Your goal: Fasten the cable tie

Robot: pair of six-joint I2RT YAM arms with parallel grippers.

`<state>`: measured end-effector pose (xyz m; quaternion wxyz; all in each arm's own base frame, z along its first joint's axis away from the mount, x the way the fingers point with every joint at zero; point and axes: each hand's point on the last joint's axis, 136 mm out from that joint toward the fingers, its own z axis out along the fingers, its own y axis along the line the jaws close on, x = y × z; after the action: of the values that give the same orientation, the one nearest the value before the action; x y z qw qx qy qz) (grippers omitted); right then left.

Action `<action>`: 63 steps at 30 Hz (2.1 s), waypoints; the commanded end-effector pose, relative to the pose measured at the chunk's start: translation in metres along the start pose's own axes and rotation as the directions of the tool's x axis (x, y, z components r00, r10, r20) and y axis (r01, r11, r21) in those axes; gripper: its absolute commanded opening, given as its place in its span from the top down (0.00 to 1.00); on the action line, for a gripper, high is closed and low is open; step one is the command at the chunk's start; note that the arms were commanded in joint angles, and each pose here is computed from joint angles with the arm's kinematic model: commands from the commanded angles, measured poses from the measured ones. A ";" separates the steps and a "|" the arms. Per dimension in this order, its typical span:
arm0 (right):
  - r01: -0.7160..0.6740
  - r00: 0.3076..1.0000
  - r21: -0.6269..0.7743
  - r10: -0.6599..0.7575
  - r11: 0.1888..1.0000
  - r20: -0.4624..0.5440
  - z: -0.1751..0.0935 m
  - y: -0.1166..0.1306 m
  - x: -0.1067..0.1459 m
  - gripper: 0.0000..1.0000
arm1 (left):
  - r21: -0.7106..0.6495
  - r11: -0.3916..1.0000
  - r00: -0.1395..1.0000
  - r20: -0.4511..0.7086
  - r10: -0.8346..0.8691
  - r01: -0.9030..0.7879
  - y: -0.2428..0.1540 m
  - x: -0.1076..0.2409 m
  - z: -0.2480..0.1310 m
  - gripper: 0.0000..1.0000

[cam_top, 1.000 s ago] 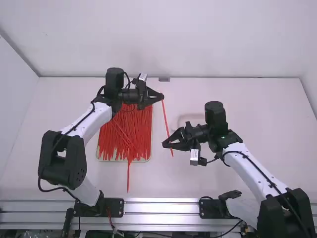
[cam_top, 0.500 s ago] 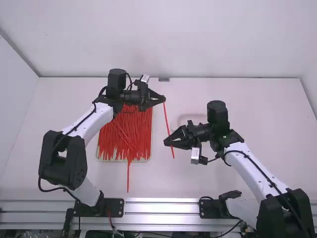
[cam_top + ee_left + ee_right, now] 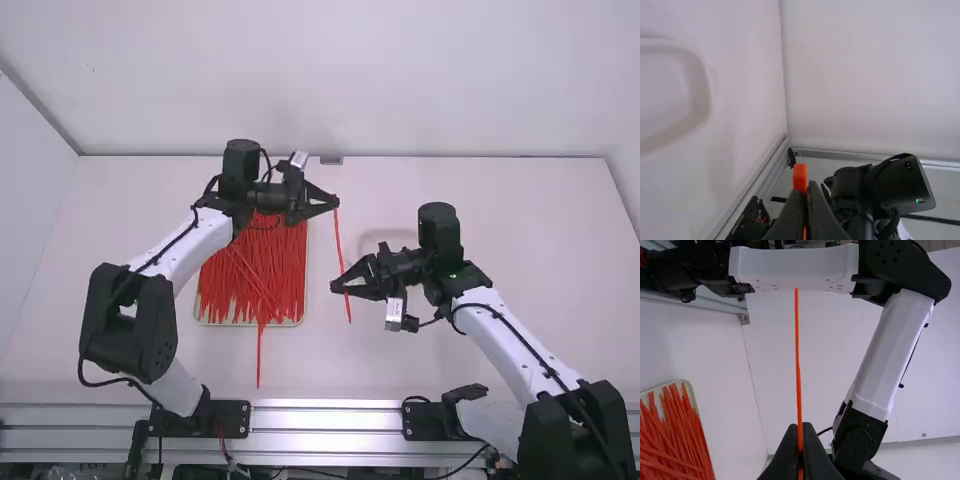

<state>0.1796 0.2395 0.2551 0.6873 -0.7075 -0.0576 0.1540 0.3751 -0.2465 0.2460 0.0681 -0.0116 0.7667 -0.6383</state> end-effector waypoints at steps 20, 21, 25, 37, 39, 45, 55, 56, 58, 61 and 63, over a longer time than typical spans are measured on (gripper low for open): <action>-0.378 0.926 0.011 0.378 0.926 -0.002 -0.004 -0.050 0.005 1.00 | 0.042 0.982 0.981 -0.054 0.187 -0.185 -0.003 0.014 0.003 0.98; -0.396 0.918 0.013 0.396 0.918 -0.004 -0.004 -0.052 0.005 1.00 | 0.043 0.981 0.980 -0.052 0.192 -0.190 -0.003 0.013 0.003 0.98; -0.501 0.866 0.013 0.501 0.865 -0.002 -0.004 -0.054 0.005 1.00 | 0.043 0.981 0.980 -0.053 0.191 -0.189 -0.003 0.014 0.003 0.98; -0.647 0.758 0.078 0.651 0.758 -0.038 0.000 -0.058 0.017 1.00 | 0.044 0.978 0.977 -0.054 0.204 -0.202 -0.003 0.014 0.003 0.98; -0.651 0.755 0.070 0.654 0.755 -0.033 0.003 -0.056 0.016 1.00 | 0.044 0.978 0.977 -0.053 0.206 -0.204 -0.003 0.014 0.003 0.98; -0.656 0.754 -0.009 0.656 0.755 0.018 0.006 -0.042 0.003 1.00 | 0.044 0.978 0.977 -0.052 0.207 -0.204 -0.003 0.014 0.003 0.98; -0.815 0.579 -0.016 0.815 0.580 0.025 0.009 -0.062 -0.004 1.00 | 0.069 0.927 0.929 -0.022 0.370 -0.368 -0.013 0.008 0.003 0.98; -0.846 0.533 0.005 0.845 0.533 0.024 0.010 -0.067 -0.002 1.00 | 0.073 0.916 0.918 -0.017 0.396 -0.394 -0.015 0.007 0.003 0.98; -0.896 0.444 0.053 0.896 0.442 0.034 0.014 -0.075 0.003 1.00 | 0.079 0.904 0.906 -0.008 0.423 -0.421 -0.018 0.006 0.003 0.98; -0.945 0.310 0.132 0.947 0.299 0.080 0.016 -0.091 0.012 1.00 | 0.087 0.881 0.885 0.012 0.466 -0.465 -0.024 0.002 0.002 0.98; -0.958 0.260 0.156 0.959 0.242 0.113 0.016 -0.100 0.013 1.00 | 0.091 0.869 0.874 0.020 0.486 -0.486 -0.027 0.001 0.002 0.98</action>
<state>0.1967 0.2600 0.3384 0.5547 -0.5806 0.3427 0.4877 0.3679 -0.2548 0.2730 0.2057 0.1848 0.7122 -0.6452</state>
